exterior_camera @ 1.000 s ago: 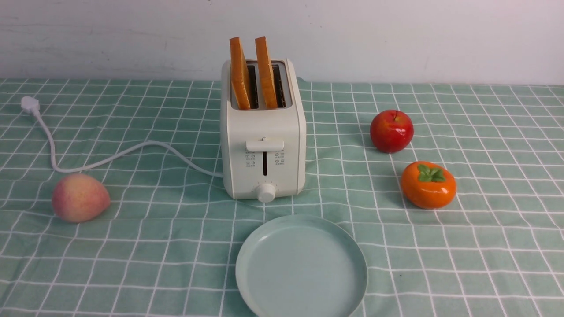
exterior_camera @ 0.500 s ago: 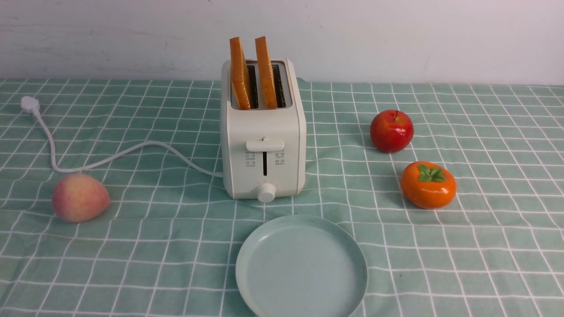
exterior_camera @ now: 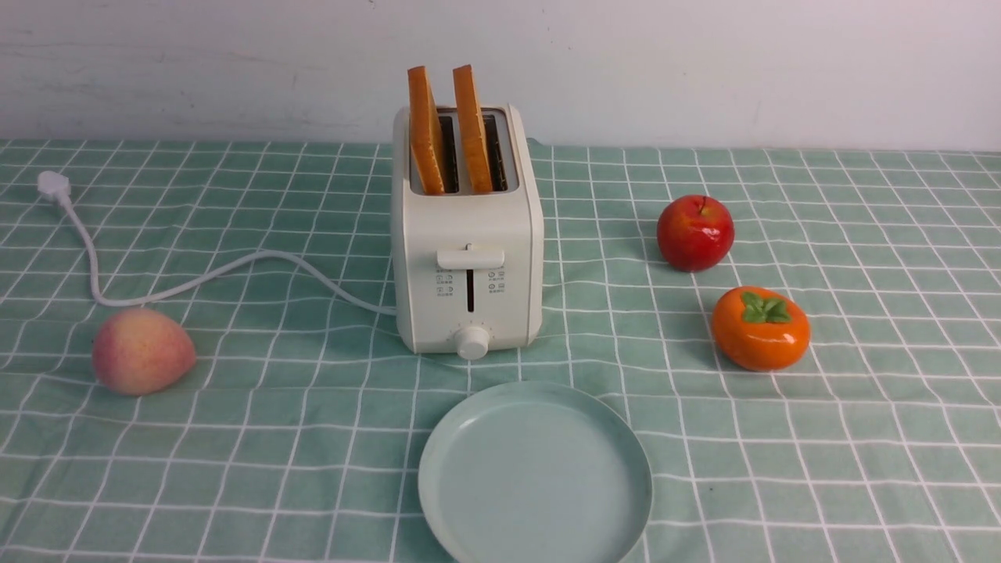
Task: Take toasted bread from bread machine on blue coffee table place on plate.
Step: 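Grasp the toast slice in the toaster and pull it up out of the slot with the right gripper, then place the held slice of bread on top of the slice on the plate with the right gripper, then reach for a toast slice standing in the toaster with the left gripper, then place the slice of bread on the plate with the left gripper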
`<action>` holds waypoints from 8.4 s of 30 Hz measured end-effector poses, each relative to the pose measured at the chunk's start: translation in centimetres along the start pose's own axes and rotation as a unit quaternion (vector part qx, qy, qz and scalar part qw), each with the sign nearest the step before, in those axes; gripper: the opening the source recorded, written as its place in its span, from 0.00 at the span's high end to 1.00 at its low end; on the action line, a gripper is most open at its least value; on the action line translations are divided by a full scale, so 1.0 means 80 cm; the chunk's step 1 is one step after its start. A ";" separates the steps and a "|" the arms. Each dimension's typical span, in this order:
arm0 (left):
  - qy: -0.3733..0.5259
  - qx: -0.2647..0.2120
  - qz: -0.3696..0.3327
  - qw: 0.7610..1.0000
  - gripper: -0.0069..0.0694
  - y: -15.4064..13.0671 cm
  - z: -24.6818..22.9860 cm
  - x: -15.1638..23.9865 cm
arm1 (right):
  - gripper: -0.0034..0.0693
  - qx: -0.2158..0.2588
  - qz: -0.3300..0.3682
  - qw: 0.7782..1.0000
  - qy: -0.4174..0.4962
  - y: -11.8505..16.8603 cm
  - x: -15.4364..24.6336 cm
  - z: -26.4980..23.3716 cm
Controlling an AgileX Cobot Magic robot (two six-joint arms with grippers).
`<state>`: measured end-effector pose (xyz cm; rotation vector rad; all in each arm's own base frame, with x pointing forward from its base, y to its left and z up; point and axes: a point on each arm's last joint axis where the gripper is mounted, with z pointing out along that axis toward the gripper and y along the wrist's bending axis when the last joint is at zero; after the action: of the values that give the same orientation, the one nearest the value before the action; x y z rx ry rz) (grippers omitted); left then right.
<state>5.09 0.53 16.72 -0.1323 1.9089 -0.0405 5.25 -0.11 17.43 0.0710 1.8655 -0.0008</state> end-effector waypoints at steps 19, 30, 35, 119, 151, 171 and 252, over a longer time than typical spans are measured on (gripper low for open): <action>-0.059 -0.001 0.025 0.998 0.60 0.000 -0.001 -0.013 | 0.62 -0.006 0.020 1.000 -0.023 0.001 -0.004 0.001; -0.182 0.054 0.026 0.981 0.60 -0.013 -0.008 -0.040 | 0.62 -0.008 0.092 0.973 -0.210 -0.003 -0.044 -0.009; -0.297 0.128 -0.044 0.945 0.60 -0.024 -0.023 -0.064 | 0.62 -0.021 0.210 0.927 -0.309 -0.010 -0.064 -0.021; 0.272 0.188 -0.103 0.938 0.60 -0.102 0.012 -0.251 | 0.80 -0.226 -0.079 0.968 0.073 0.333 -0.417 0.321; 0.288 0.190 -0.102 0.933 0.60 -0.102 0.010 -0.248 | 0.80 -0.382 0.212 0.828 0.352 0.256 -0.162 0.237; 0.158 0.184 -0.144 0.959 0.59 -0.108 0.051 -0.282 | 0.14 -0.355 0.054 0.890 0.283 0.192 -0.188 0.242; 0.375 0.264 -0.245 0.854 0.80 -0.260 0.227 -0.156 | 0.62 -0.227 -0.071 0.924 0.299 0.087 -0.257 0.056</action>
<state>27.84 -18.08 24.28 -0.2514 2.5036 -1.0981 15.83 5.67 35.99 -0.4309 2.4290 0.3910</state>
